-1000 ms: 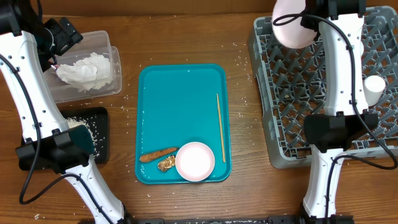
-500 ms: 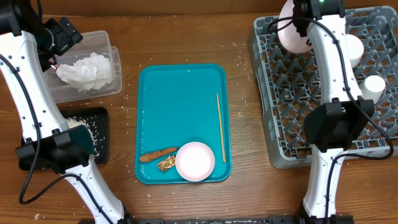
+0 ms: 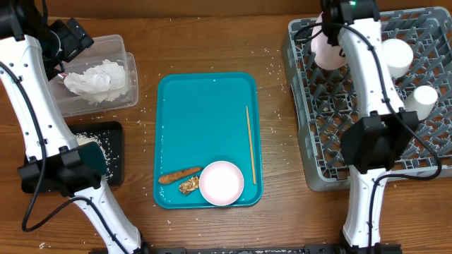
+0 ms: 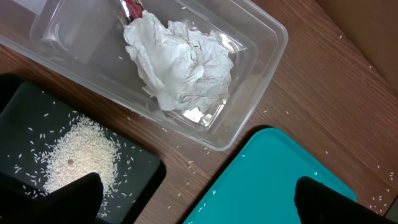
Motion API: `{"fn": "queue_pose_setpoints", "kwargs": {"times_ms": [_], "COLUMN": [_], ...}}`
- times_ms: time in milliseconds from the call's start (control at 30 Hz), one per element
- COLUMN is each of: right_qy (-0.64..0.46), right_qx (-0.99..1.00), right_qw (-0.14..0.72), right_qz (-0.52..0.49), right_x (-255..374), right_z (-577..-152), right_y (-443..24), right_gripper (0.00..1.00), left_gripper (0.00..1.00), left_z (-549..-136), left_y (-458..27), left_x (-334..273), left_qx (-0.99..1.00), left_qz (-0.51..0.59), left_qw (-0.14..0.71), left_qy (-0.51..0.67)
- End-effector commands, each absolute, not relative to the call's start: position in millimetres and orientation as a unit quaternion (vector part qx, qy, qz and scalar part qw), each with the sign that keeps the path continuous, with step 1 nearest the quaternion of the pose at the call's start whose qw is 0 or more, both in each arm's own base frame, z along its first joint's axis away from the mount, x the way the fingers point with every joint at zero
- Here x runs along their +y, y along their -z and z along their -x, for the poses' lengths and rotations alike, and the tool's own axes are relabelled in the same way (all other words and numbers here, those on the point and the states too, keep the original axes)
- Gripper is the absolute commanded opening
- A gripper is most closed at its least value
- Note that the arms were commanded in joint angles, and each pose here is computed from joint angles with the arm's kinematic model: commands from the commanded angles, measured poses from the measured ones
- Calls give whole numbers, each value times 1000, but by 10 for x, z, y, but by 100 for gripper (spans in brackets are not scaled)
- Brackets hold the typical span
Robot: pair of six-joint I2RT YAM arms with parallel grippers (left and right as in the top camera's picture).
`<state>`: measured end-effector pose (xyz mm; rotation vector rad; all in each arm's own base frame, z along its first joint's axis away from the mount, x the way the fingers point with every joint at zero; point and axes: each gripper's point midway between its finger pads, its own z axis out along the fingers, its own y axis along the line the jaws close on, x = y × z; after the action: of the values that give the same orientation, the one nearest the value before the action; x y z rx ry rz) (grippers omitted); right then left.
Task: Sort waste into correct bins and load items into the dishwasher
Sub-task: 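Lift the white plate and carry it right into the dish rack, then stand the plate upright in the rack and open the right gripper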
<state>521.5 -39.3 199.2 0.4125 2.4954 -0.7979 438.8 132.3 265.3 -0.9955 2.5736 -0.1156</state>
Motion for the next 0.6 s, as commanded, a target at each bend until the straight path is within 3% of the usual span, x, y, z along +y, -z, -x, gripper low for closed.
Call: {"fn": "queue_pose_setpoints", "kwargs": {"times_ms": [0,33,300,567], "right_qy": [239,224,100,-271], "right_qx": [930,934,938,928], "right_qw": [249,250,300,254], "right_qz": [-128,-124,-145,-10], "right_x": [-32,43,402,1592], "right_z": [-5203,-5187,-4836,-4049], "right_y": [-2022,-2047,-2842,-3651], "right_gripper": [32,100,100,100], "left_gripper": [100,100,100,100], "left_z": [-4412,-4412,-4405,-4401], "left_y": [-2661,-2661,-2658,-2656], "left_x": [1294,1294,1290,1288], "left_qx": [919,919,919,919], "left_qz": [342,342,342,344], "left_qw": [192,192,190,189], "left_qy": [45,45,45,46]}}
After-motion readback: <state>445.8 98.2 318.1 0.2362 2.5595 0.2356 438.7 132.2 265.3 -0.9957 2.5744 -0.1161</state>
